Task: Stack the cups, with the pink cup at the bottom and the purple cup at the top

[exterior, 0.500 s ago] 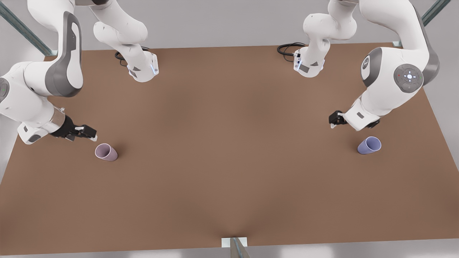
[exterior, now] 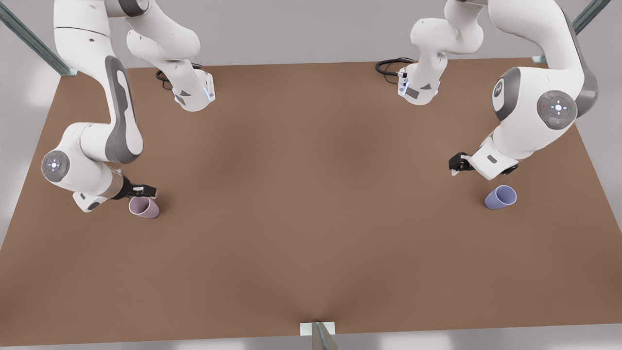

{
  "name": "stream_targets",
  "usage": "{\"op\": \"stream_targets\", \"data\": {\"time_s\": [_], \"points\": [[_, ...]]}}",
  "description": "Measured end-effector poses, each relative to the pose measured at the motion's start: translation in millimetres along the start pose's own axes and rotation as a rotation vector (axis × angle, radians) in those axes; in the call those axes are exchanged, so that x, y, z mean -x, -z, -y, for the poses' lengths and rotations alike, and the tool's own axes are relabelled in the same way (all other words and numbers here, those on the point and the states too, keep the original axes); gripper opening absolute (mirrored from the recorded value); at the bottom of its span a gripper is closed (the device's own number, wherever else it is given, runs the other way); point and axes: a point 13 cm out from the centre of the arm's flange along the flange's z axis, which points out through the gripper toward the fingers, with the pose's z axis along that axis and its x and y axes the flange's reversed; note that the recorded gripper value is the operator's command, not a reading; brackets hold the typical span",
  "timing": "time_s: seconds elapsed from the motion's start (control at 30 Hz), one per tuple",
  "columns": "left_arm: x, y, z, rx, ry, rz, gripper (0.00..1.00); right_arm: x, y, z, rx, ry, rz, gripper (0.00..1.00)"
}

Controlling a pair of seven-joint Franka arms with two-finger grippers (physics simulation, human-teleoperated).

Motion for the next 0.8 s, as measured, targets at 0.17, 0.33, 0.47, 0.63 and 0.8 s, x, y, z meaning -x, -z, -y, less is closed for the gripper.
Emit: {"op": "stream_targets", "data": {"time_s": [0.17, 0.33, 0.47, 0.63, 0.8], "points": [[-2, -3, 0, -0.001, 0.003, -0.018, 1.00, 10, -21, 80, 0.004, -0.082, 0.024, 1.00], [-4, -6, -2, -0.001, 0.004, -0.034, 1.00, 18, -50, 119, 0.001, -0.074, 0.038, 1.00], [-10, -6, -2, -0.001, 0.003, -0.061, 1.00, 32, -74, 92, 0.005, 0.019, 0.037, 1.00], [-15, -8, 1, -0.002, -0.002, -0.090, 1.00, 30, -82, 101, 0.003, 0.059, 0.038, 1.00], [-22, -14, 6, -0.001, -0.010, -0.130, 1.00, 19, -111, 112, 0.010, 0.085, 0.005, 1.00]]}}
